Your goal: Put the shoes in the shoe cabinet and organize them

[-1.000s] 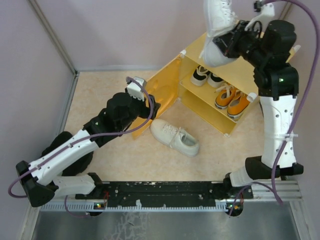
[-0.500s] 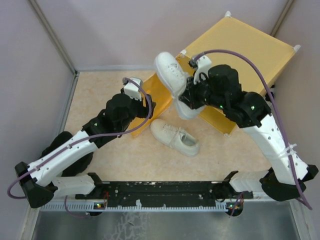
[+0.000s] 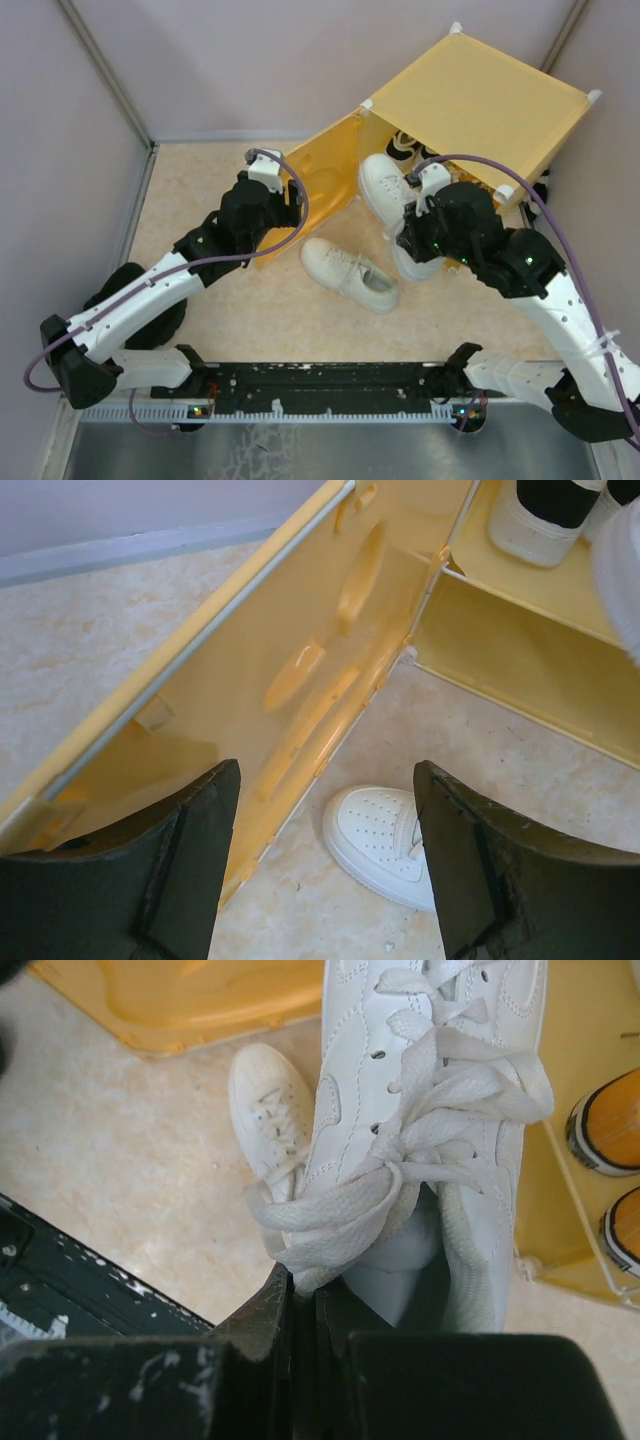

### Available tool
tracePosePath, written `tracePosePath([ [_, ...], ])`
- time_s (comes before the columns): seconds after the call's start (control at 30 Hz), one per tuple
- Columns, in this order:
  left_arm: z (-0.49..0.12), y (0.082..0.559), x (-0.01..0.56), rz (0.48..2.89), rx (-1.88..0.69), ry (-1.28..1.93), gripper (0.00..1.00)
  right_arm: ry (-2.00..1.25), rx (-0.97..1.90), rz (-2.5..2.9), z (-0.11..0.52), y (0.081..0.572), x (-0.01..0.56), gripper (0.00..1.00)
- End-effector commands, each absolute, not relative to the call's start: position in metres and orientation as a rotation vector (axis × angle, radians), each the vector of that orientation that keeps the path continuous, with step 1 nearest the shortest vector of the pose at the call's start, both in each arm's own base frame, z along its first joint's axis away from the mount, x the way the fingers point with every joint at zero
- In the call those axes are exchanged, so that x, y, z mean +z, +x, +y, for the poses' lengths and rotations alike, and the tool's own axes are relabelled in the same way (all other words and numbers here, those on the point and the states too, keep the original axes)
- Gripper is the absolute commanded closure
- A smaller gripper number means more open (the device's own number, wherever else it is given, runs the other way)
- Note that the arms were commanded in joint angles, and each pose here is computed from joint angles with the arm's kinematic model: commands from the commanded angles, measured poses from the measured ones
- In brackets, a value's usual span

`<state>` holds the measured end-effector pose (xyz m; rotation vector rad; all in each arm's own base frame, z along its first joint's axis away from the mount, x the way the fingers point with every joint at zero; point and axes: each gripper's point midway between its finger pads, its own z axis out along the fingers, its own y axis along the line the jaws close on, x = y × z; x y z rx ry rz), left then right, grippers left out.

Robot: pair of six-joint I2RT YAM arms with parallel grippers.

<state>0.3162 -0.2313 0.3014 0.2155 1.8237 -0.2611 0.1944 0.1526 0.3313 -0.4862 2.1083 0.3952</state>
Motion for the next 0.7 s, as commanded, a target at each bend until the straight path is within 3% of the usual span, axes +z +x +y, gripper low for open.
tracePosePath([
  [0.0, -0.228, 0.321, 0.326, 1.771, -0.267, 0.174, 0.24, -0.478, 0.371, 2.062, 0.157, 0.208, 0.327, 1.0],
  [0.37, -0.233, 0.318, 0.319, 1.773, -0.298, 0.195, 0.24, -0.459, 0.205, 2.228, 0.135, 0.204, 0.254, 1.0],
  [0.67, -0.233, 0.313, 0.32, 1.769, -0.328, 0.206, 0.24, -0.228, -0.062, 2.202, 0.112, 0.245, 0.199, 1.0],
])
